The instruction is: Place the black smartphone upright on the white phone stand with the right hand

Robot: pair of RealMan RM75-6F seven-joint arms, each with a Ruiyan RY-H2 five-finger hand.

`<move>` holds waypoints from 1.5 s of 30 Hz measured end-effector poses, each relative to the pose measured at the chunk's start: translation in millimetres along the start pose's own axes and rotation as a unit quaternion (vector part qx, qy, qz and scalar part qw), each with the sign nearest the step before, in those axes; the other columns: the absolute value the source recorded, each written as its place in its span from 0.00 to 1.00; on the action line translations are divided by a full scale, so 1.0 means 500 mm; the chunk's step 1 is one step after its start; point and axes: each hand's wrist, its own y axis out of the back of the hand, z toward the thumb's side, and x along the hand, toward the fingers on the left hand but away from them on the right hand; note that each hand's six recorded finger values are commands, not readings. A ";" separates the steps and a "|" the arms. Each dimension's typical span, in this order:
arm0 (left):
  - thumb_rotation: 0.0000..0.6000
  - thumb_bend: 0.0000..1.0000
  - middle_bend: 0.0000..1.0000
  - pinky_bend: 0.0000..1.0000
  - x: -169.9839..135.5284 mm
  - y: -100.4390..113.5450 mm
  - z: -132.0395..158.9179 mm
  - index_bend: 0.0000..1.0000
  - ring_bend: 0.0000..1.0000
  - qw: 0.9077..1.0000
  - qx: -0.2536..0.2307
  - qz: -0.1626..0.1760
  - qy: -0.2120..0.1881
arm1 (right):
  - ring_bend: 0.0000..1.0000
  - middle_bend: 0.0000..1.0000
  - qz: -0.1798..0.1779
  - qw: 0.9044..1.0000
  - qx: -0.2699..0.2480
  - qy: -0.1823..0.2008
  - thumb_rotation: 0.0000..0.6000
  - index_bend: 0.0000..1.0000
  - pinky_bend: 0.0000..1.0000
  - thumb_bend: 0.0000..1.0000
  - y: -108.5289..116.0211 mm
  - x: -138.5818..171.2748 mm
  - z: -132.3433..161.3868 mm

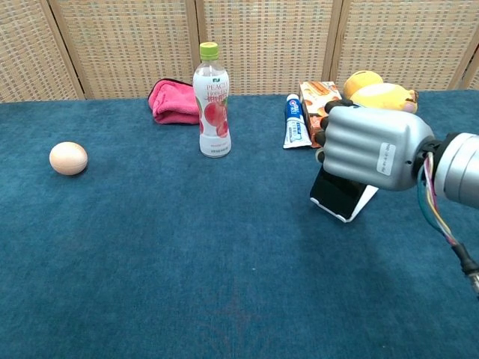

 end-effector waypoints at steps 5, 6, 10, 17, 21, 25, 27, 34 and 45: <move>1.00 0.00 0.00 0.00 0.000 0.000 0.001 0.00 0.00 1.000 0.001 0.000 0.000 | 0.20 0.18 0.002 1.000 -0.001 0.001 1.00 0.35 0.31 0.67 -0.005 0.001 0.002; 1.00 0.00 0.00 0.00 0.000 -0.001 0.001 0.00 0.00 1.000 0.001 0.000 0.000 | 0.19 0.17 0.002 1.000 -0.001 0.001 1.00 0.35 0.31 0.67 -0.007 0.002 0.003; 1.00 0.00 0.00 0.00 0.000 -0.001 0.001 0.00 0.00 1.000 0.001 0.000 0.000 | 0.18 0.16 0.005 1.000 -0.003 0.003 1.00 0.35 0.30 0.67 -0.013 0.003 0.006; 1.00 0.00 0.00 0.00 0.002 -0.004 0.000 0.00 0.00 1.000 0.003 -0.003 0.002 | 0.18 0.15 -0.002 1.000 -0.007 -0.006 1.00 0.32 0.30 0.67 -0.013 0.009 -0.002; 1.00 0.00 0.00 0.00 0.005 -0.006 -0.002 0.00 0.00 1.000 0.004 -0.006 0.004 | 0.18 0.15 -0.010 0.999 -0.022 -0.024 1.00 0.32 0.30 0.67 -0.007 0.028 -0.033; 1.00 0.00 0.00 0.00 0.009 -0.011 -0.001 0.00 0.00 1.000 0.005 -0.012 0.004 | 0.18 0.15 -0.017 0.998 -0.043 -0.050 1.00 0.32 0.30 0.66 -0.009 0.061 -0.085; 1.00 0.00 0.00 0.00 0.011 -0.014 0.002 0.00 0.00 1.000 0.009 -0.014 0.002 | 0.18 0.15 -0.019 0.996 -0.057 -0.065 1.00 0.32 0.29 0.65 -0.017 0.080 -0.110; 1.00 0.00 0.00 0.00 0.007 -0.016 0.011 0.00 0.00 1.000 0.014 -0.010 -0.008 | 0.02 0.05 -0.023 0.977 -0.177 -0.113 1.00 0.18 0.14 0.10 -0.054 0.152 -0.165; 1.00 0.00 0.00 0.00 -0.009 -0.015 0.023 0.00 0.00 0.999 0.022 0.013 -0.027 | 0.00 0.00 0.021 0.830 -0.516 -0.211 1.00 0.00 0.00 0.00 -0.210 0.313 -0.159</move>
